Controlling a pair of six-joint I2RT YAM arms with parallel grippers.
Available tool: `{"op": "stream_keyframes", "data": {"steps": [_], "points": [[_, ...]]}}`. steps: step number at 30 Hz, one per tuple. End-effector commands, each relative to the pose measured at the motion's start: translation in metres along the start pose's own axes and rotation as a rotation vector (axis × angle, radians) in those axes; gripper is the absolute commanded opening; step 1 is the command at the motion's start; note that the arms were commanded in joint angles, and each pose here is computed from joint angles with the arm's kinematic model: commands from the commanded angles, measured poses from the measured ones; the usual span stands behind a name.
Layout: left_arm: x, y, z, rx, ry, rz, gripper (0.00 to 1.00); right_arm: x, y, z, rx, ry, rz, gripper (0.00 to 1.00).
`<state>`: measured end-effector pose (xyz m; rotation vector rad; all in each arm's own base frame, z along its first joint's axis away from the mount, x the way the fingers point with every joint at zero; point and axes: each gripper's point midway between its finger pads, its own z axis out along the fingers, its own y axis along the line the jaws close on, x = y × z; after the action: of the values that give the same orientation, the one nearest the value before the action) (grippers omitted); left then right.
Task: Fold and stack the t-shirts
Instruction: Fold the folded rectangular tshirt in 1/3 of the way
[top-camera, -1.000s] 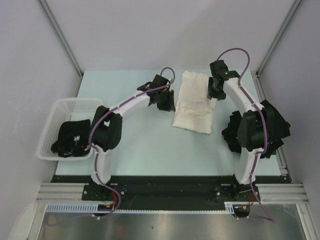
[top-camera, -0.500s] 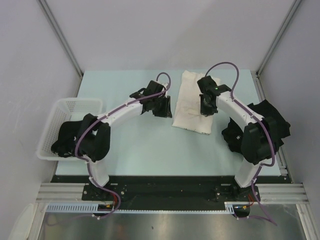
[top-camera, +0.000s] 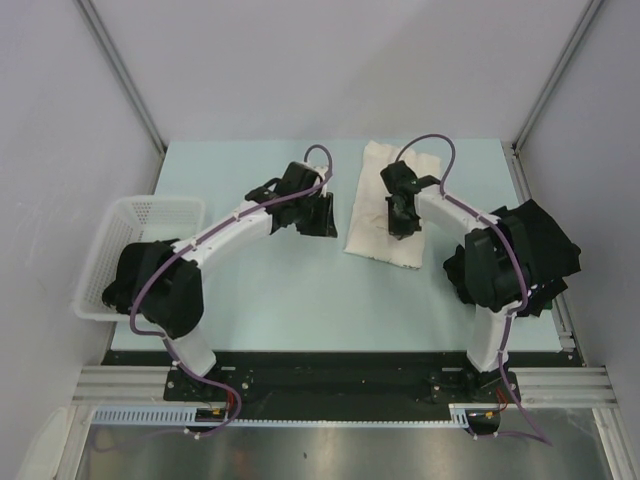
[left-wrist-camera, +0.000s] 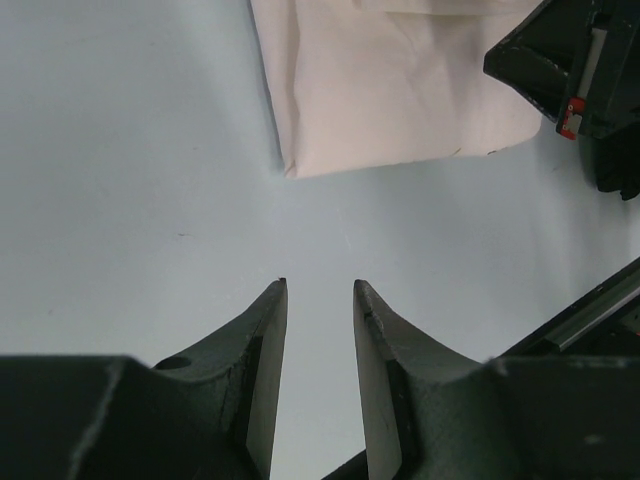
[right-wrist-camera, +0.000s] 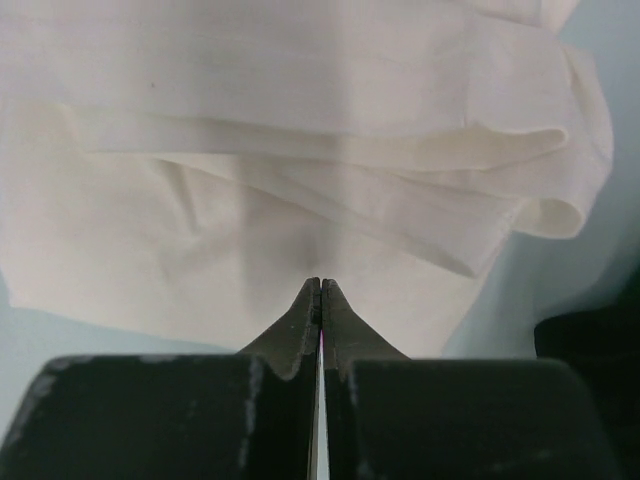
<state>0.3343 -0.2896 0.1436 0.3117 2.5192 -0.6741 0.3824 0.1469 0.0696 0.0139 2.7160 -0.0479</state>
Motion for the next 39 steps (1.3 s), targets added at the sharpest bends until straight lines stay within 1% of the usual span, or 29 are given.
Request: {"op": "stream_keyframes", "data": {"steps": [1,11,17,20,24,28,35,39], "points": [[-0.005,-0.004,-0.021,0.0,-0.041,0.03,0.38,-0.018,0.004,0.007,-0.022,-0.051,-0.019,0.0],[-0.003,-0.001,-0.023,-0.022,-0.036,0.027,0.38,-0.031,-0.01,0.026,0.008,-0.063,-0.039,0.0],[0.002,0.001,-0.017,-0.023,-0.012,0.022,0.38,-0.051,-0.017,0.032,0.022,-0.099,-0.042,0.0],[0.0,0.002,-0.016,-0.028,-0.011,0.023,0.38,-0.055,-0.021,0.039,0.033,-0.087,-0.042,0.0],[0.0,0.002,-0.015,-0.035,-0.002,0.027,0.38,-0.076,-0.022,0.039,0.033,-0.12,-0.04,0.0],[-0.001,0.004,-0.016,-0.045,-0.005,0.025,0.38,-0.089,-0.027,0.047,0.047,-0.126,-0.039,0.0],[0.003,0.007,-0.017,-0.058,0.011,0.03,0.38,-0.12,-0.051,0.051,0.066,-0.167,0.02,0.0],[0.004,0.008,-0.017,-0.061,0.013,0.031,0.38,-0.13,-0.061,0.055,0.075,-0.173,0.042,0.0]]}}
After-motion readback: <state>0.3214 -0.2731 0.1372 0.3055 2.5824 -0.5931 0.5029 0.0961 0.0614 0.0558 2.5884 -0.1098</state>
